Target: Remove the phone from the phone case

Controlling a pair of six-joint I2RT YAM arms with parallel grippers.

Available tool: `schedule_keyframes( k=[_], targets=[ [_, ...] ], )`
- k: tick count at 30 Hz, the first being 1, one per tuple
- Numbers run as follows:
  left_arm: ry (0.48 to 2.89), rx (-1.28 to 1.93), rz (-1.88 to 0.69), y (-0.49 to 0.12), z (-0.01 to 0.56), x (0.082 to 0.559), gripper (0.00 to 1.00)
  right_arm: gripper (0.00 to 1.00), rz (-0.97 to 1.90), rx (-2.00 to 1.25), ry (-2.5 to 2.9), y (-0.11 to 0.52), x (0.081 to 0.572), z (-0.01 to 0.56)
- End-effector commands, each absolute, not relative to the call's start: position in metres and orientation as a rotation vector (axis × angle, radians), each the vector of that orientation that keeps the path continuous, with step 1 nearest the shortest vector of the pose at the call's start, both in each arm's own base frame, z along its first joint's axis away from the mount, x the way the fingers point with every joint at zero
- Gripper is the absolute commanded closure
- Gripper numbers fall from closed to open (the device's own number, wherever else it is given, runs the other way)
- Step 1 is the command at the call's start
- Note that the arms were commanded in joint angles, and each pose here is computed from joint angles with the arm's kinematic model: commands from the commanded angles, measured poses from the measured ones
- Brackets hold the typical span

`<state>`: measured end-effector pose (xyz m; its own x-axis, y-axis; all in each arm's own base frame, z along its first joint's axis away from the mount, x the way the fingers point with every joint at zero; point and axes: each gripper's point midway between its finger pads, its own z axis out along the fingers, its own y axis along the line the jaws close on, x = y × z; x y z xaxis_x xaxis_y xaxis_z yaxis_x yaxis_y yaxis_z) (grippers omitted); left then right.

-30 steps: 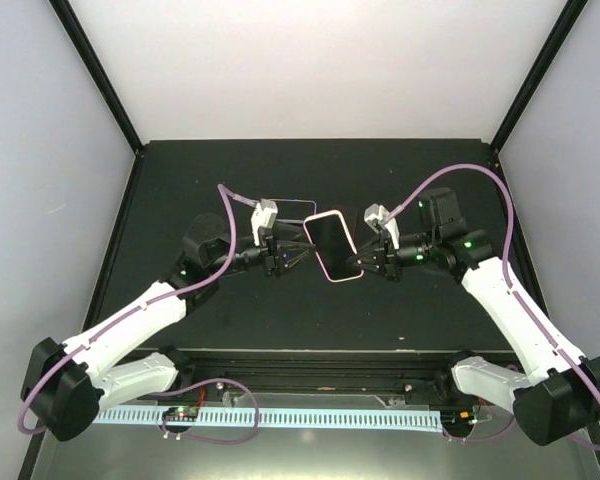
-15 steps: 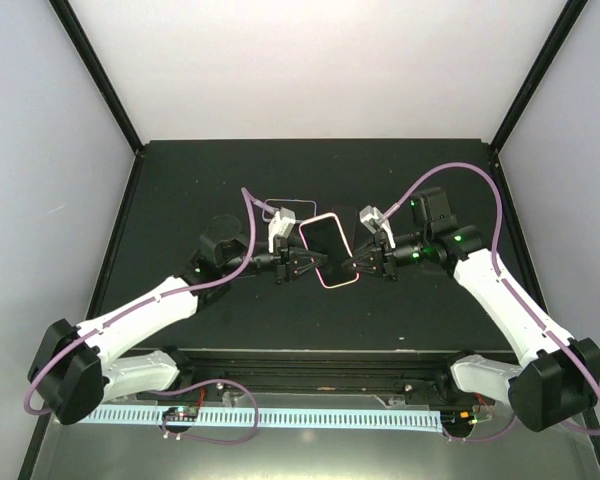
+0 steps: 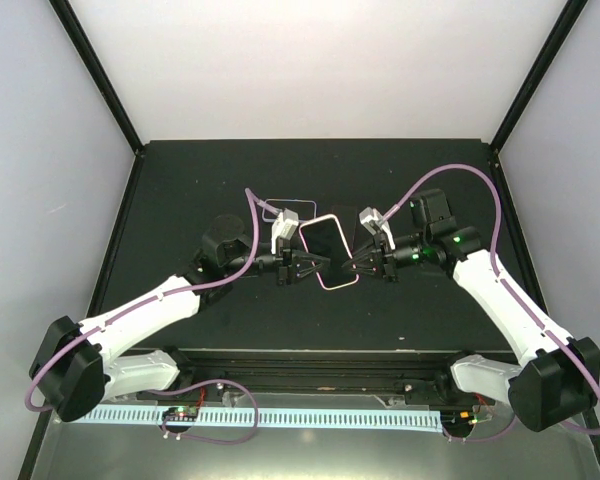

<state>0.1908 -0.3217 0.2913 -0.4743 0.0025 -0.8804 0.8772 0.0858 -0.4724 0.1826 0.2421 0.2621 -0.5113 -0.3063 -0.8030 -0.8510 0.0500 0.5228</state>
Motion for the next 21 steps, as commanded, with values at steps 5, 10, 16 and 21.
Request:
schedule_keyframes(
  k=[5, 10, 16, 21],
  targets=[
    [1.476, 0.830, -1.422, -0.317, 0.333, 0.199, 0.57, 0.99, 1.510, -1.184, 1.767, 0.243, 0.177, 0.272],
    [1.473, 0.822, -1.409, -0.315, 0.335, 0.201, 0.60, 0.99, 1.500, -1.183, 1.771, 0.243, 0.177, 0.270],
    [1.472, 0.853, -1.458, -0.320, 0.336, 0.196, 0.71, 0.99, 1.474, -1.179, 1.781, 0.242, 0.178, 0.269],
    [1.454, 0.909, -1.499, -0.322, 0.334, 0.188, 0.81, 0.99, 1.462, -1.178, 1.785, 0.242, 0.179, 0.268]
  ],
)
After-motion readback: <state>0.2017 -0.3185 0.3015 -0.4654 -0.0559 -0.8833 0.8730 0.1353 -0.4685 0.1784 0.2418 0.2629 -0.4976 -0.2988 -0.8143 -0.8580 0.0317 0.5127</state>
